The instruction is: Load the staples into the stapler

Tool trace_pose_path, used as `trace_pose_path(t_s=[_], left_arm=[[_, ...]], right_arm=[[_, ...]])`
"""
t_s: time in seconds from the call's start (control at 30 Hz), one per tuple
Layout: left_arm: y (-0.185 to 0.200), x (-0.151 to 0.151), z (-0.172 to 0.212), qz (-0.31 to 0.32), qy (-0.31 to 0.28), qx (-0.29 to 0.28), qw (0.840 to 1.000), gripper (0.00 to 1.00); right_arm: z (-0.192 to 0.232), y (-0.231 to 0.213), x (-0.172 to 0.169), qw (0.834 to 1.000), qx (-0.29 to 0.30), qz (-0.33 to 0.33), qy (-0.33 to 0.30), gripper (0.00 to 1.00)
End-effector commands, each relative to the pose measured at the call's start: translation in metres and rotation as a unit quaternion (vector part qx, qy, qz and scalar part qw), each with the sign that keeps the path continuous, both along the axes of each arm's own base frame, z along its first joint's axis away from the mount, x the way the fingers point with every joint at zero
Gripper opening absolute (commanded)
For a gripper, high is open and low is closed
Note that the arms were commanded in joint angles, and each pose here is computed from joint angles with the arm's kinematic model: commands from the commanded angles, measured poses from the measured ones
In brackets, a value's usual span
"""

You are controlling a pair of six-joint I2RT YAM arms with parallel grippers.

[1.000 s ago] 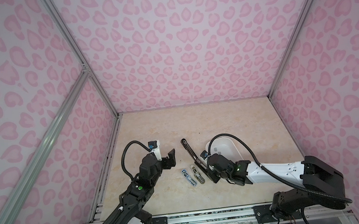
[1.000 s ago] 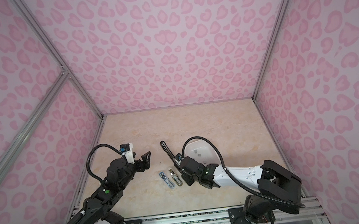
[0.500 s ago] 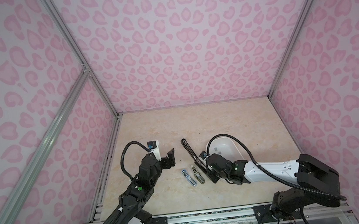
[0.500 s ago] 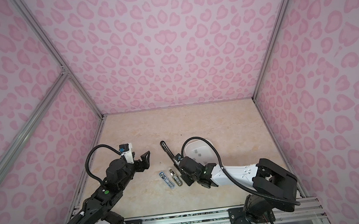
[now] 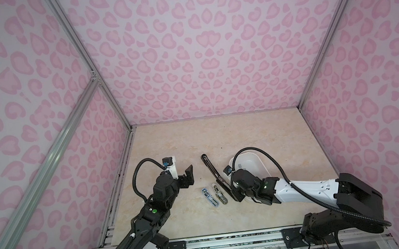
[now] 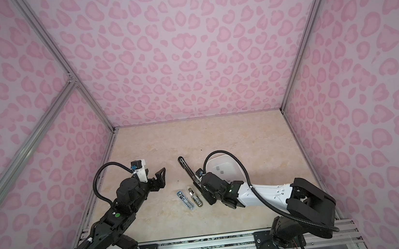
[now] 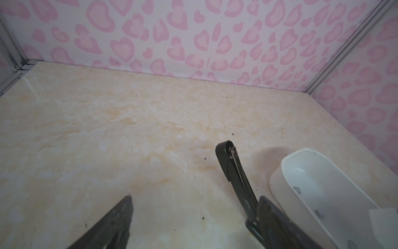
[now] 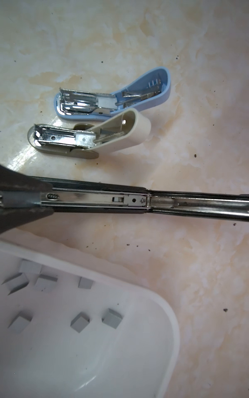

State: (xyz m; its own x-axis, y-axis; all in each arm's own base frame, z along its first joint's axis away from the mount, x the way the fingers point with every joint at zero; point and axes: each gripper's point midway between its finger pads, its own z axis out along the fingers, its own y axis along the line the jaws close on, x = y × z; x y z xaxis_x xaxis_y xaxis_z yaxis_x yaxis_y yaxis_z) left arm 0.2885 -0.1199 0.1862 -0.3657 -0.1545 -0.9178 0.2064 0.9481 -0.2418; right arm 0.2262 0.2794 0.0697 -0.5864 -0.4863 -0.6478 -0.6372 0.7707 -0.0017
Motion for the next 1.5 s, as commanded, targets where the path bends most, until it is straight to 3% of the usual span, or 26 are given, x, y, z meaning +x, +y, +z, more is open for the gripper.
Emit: trace_pose_path(t_s=[0.0, 1.47], left_arm=[[0.001, 0.003, 0.004, 0.005, -0.008, 0.001, 1.000, 0.90], [0.002, 0.001, 0.009, 0.004, -0.015, -0.001, 1.000, 0.90]], right_arm=[[-0.003, -0.001, 0.001, 1.000, 0.003, -0.002, 0.003, 0.09], [-0.016, 0.002, -0.002, 0.999, -0.006, -0.005, 0.031, 0.08]])
